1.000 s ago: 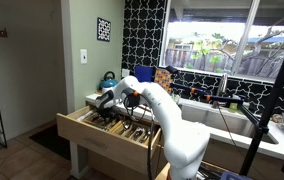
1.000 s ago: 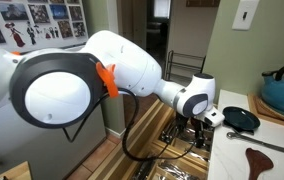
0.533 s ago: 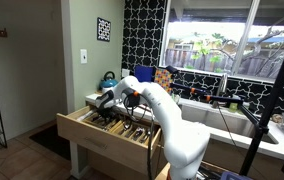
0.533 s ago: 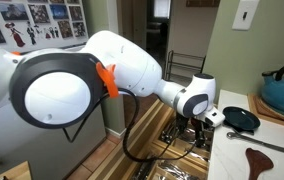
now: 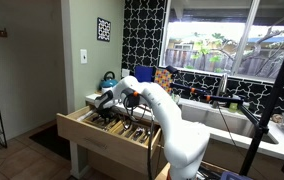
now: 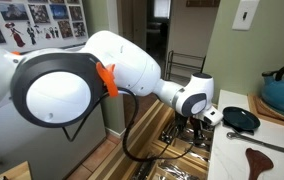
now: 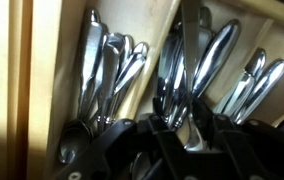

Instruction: Pick up a silver tablespoon from the drawer and put it on the kitchen counter

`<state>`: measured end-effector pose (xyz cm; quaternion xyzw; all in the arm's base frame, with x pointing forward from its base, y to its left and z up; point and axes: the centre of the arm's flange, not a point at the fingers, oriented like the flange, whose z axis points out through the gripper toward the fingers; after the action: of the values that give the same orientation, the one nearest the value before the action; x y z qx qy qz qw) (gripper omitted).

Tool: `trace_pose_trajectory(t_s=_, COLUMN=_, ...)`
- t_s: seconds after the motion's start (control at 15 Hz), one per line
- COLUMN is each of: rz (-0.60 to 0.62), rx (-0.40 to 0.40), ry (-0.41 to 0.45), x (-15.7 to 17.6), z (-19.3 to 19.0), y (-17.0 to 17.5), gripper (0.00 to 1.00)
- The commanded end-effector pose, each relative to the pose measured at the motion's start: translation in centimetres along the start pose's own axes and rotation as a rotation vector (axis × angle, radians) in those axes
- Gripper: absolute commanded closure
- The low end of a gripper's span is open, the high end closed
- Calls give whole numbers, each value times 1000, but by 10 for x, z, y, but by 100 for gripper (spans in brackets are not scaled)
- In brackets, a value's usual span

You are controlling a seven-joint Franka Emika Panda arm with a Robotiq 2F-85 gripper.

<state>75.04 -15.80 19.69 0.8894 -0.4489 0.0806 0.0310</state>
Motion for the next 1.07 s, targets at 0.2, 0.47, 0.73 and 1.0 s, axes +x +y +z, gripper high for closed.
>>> trace_pose_trajectory(t_s=0.2, rz=-29, rx=4, ry=-8, x=-1, z=8, y=-3, gripper=71)
trace_pose_trajectory(t_s=0.47, rz=-30, rx=-2, ry=-12, x=0, z=13, y=-3, gripper=94)
trace_pose_trajectory(t_s=0.73, rz=-32, rx=2, ry=-2, x=0, z=7, y=-4, gripper=100)
trace_pose_trajectory(t_s=1.0, rz=-32, rx=2, ry=0, x=-1, z=5, y=-1, gripper=100)
